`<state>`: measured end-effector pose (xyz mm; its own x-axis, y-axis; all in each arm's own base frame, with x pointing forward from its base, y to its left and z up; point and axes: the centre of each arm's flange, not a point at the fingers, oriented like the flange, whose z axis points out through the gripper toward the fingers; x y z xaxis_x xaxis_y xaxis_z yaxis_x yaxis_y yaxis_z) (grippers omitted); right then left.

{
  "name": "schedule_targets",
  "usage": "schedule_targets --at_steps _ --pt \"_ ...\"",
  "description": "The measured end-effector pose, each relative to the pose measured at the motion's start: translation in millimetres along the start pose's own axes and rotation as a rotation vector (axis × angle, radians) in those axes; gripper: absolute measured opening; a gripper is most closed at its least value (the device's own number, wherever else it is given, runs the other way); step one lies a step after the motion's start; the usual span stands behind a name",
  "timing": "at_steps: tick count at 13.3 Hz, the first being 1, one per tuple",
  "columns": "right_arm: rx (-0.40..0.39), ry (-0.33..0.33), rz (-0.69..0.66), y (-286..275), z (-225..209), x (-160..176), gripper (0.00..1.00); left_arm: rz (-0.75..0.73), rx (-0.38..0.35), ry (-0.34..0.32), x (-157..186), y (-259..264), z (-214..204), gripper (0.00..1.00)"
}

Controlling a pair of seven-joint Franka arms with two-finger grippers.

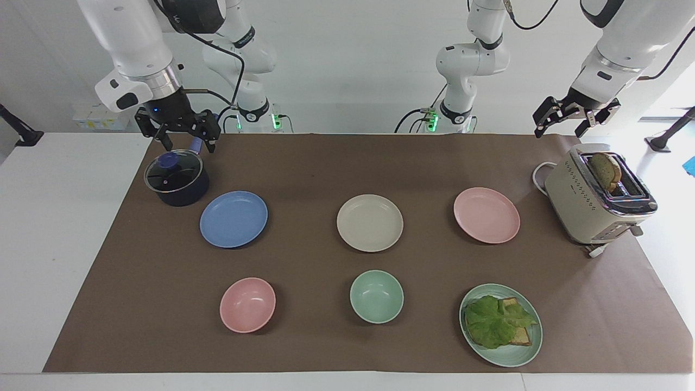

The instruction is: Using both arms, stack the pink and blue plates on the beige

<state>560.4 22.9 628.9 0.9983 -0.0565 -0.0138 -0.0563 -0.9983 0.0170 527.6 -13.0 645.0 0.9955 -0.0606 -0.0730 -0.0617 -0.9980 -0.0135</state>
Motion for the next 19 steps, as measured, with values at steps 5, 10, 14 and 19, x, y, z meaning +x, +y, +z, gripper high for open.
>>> schedule_targets --at_steps 5,10,14,19 --pt "0.0 0.0 0.0 0 0 0 1.0 0.001 0.0 -0.002 0 0 1 1.0" --pt "0.0 0.0 0.0 0 0 0 1.0 -0.04 -0.004 0.003 21 -24 104 1.0" --pt "0.0 0.0 0.0 0 0 0 1.0 -0.09 -0.012 -0.026 25 -51 202 1.0" --pt "0.0 0.0 0.0 0 0 0 1.0 -0.123 -0.02 -0.08 38 -49 317 1.0"
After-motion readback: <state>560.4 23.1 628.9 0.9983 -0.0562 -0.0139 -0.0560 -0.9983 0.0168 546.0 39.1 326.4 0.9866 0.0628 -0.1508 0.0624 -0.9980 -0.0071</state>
